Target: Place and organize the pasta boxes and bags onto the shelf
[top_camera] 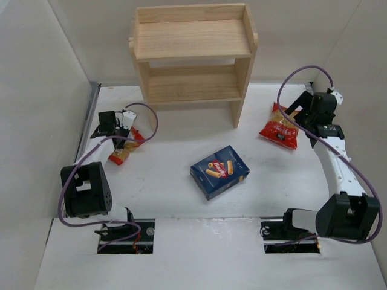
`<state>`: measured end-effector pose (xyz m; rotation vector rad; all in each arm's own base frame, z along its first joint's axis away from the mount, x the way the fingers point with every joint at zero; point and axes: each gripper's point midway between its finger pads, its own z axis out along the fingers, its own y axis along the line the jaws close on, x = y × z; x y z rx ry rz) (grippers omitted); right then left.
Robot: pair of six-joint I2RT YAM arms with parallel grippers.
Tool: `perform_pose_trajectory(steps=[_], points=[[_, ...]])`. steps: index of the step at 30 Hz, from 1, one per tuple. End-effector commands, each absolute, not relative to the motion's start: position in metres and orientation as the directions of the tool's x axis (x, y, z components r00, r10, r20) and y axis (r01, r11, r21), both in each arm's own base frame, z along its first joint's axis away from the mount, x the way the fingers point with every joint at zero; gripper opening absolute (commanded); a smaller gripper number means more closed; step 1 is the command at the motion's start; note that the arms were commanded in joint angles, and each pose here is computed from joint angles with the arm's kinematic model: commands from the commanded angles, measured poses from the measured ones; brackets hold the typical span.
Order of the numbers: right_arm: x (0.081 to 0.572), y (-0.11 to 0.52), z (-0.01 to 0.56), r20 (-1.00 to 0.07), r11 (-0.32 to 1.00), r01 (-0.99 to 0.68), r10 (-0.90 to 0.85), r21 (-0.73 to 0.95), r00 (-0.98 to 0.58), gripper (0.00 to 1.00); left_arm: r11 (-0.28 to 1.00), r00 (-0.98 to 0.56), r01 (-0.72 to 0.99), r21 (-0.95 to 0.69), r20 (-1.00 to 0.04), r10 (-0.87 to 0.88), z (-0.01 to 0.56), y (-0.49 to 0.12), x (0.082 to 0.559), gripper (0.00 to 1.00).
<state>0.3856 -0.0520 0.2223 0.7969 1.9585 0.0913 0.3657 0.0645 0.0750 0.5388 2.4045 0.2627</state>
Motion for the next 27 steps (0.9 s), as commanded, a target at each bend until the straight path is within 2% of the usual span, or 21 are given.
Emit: perform_pose_trajectory(steps=[1, 5, 11, 15, 17, 20, 22, 24, 27], points=[[0.386, -0.057, 0.257, -0.818, 0.785, 0.466, 0.541, 0.409, -0.194, 1.00, 0.899, -0.738, 0.371, 0.232, -0.514, 0.437, 0.069, 0.053, 0.323, 0.01], [0.382, -0.057, 0.259, -0.821, 0.785, 0.462, 0.540, 0.413, -0.184, 1.00, 0.917, -0.667, 0.308, 0.256, -0.629, 0.399, 0.130, 0.061, 0.309, 0.00], [0.381, -0.048, 0.256, -0.818, 0.790, 0.444, 0.544, 0.424, -0.186, 1.00, 0.910, -0.454, 0.238, 0.340, -0.789, 0.413, 0.238, 0.047, 0.290, 0.00], [0.378, -0.041, 0.256, -0.821, 0.798, 0.430, 0.538, 0.423, -0.191, 1.00, 0.926, -0.228, 0.058, 0.374, -0.898, 0.377, 0.342, 0.052, 0.289, 0.00], [0.377, -0.038, 0.256, -0.823, 0.801, 0.425, 0.534, 0.420, -0.193, 1.00, 0.920, -0.057, -0.094, 0.380, -0.925, 0.376, 0.417, 0.064, 0.287, 0.00], [0.376, -0.034, 0.255, -0.822, 0.805, 0.419, 0.534, 0.421, -0.198, 1.00, 0.882, 0.231, -0.315, 0.350, -0.874, 0.428, 0.537, 0.080, 0.274, 0.00], [0.377, -0.031, 0.255, -0.822, 0.808, 0.412, 0.532, 0.420, -0.204, 1.00, 0.864, 0.431, -0.414, 0.286, -0.775, 0.463, 0.612, 0.080, 0.262, 0.00], [0.378, -0.029, 0.253, -0.821, 0.811, 0.410, 0.530, 0.417, -0.211, 1.00, 0.880, 0.590, -0.412, 0.236, -0.667, 0.455, 0.667, 0.063, 0.256, 0.00], [0.382, -0.028, 0.250, -0.818, 0.811, 0.408, 0.533, 0.419, -0.218, 1.00, 0.933, 0.767, -0.293, 0.209, -0.531, 0.360, 0.729, 0.017, 0.270, 0.00]])
